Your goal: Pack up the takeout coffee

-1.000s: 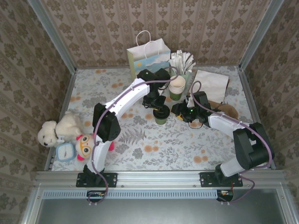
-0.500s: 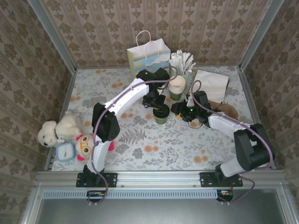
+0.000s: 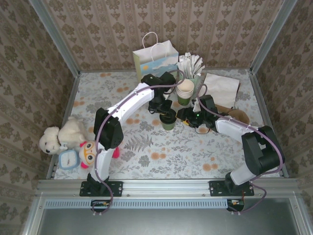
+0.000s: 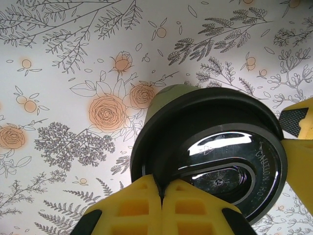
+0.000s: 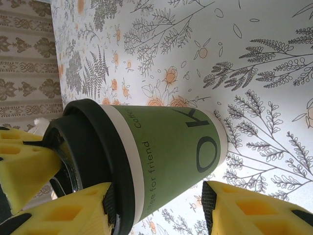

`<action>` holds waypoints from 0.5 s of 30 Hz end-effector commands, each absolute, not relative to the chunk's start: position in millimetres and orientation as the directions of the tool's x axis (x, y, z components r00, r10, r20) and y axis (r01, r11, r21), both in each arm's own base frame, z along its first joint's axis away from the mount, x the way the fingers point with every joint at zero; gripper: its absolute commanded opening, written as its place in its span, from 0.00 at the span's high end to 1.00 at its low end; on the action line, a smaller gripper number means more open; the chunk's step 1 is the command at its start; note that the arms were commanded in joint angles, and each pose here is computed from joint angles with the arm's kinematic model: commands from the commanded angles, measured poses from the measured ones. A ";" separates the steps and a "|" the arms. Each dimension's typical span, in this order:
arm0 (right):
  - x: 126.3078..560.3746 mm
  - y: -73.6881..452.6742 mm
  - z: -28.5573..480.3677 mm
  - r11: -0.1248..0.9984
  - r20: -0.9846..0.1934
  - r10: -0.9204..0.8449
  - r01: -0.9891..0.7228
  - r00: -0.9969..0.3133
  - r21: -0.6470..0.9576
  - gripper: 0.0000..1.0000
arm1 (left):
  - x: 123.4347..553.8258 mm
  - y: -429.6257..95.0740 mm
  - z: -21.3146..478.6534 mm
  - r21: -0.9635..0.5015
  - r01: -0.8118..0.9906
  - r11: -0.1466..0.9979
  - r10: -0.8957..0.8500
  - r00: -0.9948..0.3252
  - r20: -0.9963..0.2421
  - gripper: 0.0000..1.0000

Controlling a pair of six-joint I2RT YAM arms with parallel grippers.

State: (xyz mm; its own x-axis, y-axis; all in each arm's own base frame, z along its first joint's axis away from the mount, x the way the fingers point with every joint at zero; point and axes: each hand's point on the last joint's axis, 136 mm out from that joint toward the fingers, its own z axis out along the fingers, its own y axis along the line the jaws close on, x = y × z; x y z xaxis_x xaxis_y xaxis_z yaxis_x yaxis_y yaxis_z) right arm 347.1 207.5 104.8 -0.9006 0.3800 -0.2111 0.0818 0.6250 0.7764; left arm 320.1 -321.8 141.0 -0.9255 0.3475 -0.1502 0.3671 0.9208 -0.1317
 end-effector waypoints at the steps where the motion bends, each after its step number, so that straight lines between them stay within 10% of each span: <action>1: 332.2 198.5 72.2 0.672 -0.133 0.389 0.182 -0.911 0.717 0.49 | 308.2 -305.0 113.2 -0.085 0.363 0.928 0.360 -0.932 -0.049 0.99; 15: 307.9 173.2 24.4 0.753 -0.081 0.415 0.292 -0.906 0.589 0.52 | 268.0 -285.1 27.6 -0.174 0.271 0.947 0.296 -0.945 0.139 1.00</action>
